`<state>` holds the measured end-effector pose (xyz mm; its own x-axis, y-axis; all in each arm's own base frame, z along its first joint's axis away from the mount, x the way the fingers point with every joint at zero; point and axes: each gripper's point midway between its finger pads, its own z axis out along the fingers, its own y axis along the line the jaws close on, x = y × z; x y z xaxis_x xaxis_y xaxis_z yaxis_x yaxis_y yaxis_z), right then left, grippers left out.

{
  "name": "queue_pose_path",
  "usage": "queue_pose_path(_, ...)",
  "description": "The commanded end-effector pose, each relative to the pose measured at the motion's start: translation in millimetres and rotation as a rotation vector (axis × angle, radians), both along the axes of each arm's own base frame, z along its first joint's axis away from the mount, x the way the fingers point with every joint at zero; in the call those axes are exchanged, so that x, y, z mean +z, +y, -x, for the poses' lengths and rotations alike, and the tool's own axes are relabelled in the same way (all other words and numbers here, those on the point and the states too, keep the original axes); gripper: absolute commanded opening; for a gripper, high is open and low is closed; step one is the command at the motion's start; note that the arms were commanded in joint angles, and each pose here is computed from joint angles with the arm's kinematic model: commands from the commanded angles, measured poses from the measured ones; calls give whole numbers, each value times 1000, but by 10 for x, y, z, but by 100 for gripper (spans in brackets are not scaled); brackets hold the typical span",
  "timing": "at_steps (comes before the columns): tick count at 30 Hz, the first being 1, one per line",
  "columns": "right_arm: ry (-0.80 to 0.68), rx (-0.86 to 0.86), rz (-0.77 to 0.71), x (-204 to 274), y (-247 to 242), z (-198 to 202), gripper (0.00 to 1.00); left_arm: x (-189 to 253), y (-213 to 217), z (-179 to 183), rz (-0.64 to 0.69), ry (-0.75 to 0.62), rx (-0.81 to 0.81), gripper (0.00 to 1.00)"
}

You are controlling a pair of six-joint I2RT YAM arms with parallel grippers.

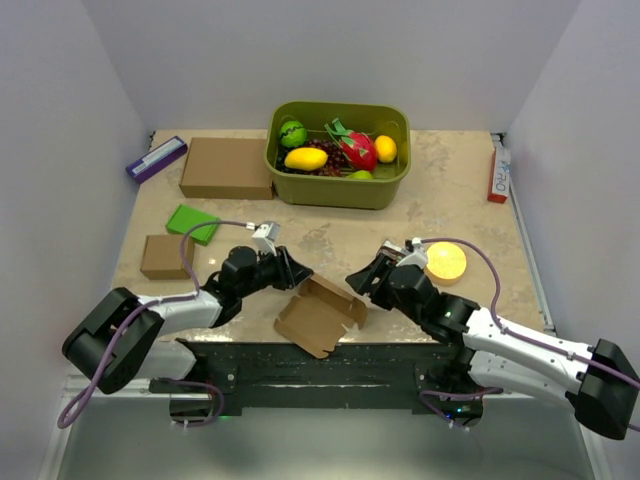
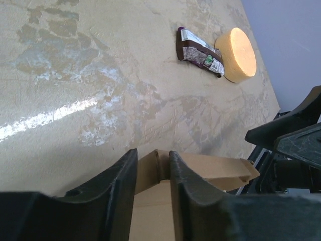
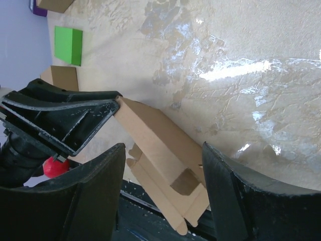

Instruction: Fold the paper box

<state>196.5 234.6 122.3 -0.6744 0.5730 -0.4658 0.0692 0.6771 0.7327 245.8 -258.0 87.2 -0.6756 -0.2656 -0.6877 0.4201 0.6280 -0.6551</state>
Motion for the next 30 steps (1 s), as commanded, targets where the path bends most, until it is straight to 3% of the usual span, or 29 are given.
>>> queue_pose_path(1,-23,-17,-22,87,-1,-33,68,-7,38,-56,-52,4,15,43)
queue_pose_path(5,-23,4,50,41,-92,13,71,228,33,-184,-80,-60,27,70)
queue_pose_path(8,-50,32,111,43,-207,67,76,336,64,-232,-103,-91,39,79)
queue_pose_path(15,-95,121,272,93,-531,258,81,328,155,-179,-153,-54,48,86)
queue_pose_path(21,-80,283,324,-3,-440,422,67,333,174,-85,-170,6,21,87)
queue_pose_path(30,-101,405,336,-81,-279,475,63,406,302,-74,-238,17,20,90)
